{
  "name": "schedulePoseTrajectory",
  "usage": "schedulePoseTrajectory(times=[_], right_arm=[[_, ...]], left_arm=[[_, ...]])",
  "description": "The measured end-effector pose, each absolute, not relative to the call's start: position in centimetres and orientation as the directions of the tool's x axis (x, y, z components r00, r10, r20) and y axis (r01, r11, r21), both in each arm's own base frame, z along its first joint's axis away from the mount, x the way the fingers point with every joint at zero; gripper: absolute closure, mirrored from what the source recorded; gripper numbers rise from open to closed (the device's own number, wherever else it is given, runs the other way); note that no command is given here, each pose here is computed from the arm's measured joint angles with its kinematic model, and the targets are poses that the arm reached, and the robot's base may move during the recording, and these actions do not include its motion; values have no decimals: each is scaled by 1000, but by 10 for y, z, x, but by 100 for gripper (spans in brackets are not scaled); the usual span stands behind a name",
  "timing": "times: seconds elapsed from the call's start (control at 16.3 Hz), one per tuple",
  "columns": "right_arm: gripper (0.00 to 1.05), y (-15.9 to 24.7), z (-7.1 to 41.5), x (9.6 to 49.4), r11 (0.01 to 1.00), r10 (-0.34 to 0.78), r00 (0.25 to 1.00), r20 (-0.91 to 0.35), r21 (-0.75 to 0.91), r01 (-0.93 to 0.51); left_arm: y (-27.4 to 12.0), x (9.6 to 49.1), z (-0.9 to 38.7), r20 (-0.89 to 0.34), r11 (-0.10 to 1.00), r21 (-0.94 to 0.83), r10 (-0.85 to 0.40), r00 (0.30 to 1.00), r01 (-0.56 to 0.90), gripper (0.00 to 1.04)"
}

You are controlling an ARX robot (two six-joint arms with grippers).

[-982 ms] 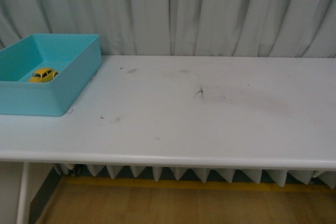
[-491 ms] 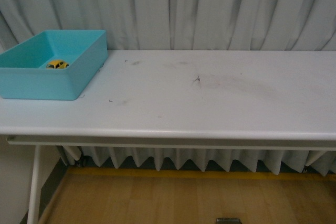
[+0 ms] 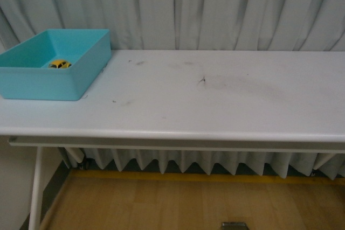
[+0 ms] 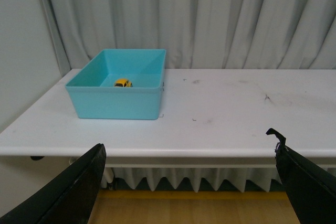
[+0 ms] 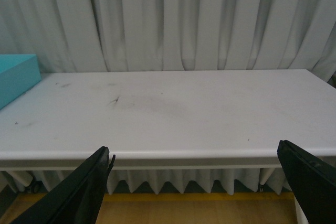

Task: Wind up and store yellow beetle toy

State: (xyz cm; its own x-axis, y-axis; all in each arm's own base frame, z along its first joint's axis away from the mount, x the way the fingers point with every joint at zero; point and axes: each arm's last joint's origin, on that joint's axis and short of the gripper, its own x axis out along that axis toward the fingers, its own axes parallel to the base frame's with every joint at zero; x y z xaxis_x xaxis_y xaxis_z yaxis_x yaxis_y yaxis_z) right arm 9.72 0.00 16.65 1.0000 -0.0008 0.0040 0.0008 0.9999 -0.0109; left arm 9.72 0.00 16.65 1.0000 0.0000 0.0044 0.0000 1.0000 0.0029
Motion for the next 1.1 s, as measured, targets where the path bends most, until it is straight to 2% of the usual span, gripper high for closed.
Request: schedulePoseTrajectory(times=[1.1], right_arm=[[7,0,167,97,1000,-1,1000,4,-10,1]], left_arm=[[0,97,167,5,1000,3,-1,1000,1,7]])
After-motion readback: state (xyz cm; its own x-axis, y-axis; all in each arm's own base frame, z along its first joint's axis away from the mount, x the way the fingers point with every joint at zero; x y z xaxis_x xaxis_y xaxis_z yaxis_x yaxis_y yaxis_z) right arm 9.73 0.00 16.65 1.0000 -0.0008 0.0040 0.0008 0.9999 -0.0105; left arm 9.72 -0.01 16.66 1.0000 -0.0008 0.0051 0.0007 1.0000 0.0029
